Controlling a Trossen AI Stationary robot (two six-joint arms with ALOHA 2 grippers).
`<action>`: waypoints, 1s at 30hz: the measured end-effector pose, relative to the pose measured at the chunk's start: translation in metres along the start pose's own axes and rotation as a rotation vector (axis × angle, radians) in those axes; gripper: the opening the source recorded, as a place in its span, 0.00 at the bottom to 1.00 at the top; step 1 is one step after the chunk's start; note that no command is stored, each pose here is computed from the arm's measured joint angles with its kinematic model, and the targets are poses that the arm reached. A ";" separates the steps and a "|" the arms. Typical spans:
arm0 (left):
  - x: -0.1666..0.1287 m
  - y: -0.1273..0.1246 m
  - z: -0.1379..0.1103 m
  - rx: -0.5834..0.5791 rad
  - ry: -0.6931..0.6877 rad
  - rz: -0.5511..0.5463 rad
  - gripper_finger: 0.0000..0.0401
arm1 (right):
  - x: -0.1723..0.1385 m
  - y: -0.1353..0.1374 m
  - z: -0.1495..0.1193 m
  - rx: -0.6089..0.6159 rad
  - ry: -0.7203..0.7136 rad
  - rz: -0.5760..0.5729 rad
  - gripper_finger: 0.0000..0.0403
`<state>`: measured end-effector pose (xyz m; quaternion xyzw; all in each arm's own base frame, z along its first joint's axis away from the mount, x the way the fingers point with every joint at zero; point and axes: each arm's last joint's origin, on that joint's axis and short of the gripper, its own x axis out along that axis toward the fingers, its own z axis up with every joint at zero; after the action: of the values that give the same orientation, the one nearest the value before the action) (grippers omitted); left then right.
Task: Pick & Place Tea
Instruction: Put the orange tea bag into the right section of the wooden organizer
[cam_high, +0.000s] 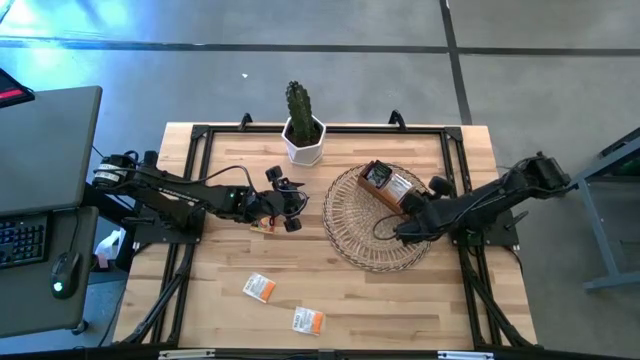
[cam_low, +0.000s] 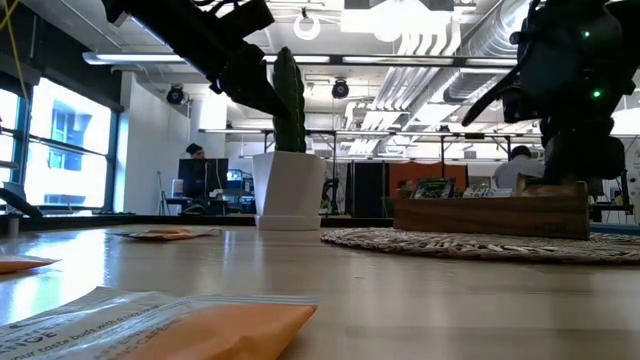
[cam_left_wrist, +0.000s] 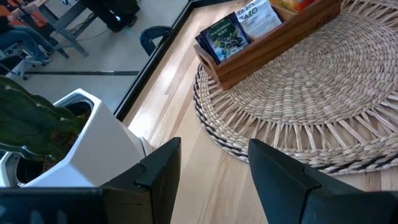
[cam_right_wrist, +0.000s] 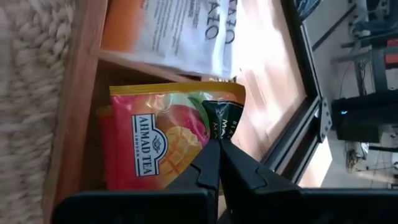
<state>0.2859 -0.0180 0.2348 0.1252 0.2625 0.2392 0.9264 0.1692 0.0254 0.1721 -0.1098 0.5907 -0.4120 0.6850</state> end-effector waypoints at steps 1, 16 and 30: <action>0.000 0.000 0.000 0.000 0.000 0.000 0.46 | 0.000 0.000 -0.001 -0.009 0.011 0.003 0.02; 0.000 0.000 0.000 0.000 0.001 0.006 0.46 | -0.001 0.001 -0.004 0.025 0.121 0.085 0.25; 0.000 0.000 0.000 0.001 0.001 0.002 0.46 | -0.044 -0.009 0.038 0.107 0.015 0.222 0.23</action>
<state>0.2857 -0.0181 0.2347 0.1258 0.2632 0.2399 0.9259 0.2009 0.0377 0.2200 -0.0037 0.5816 -0.3654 0.7268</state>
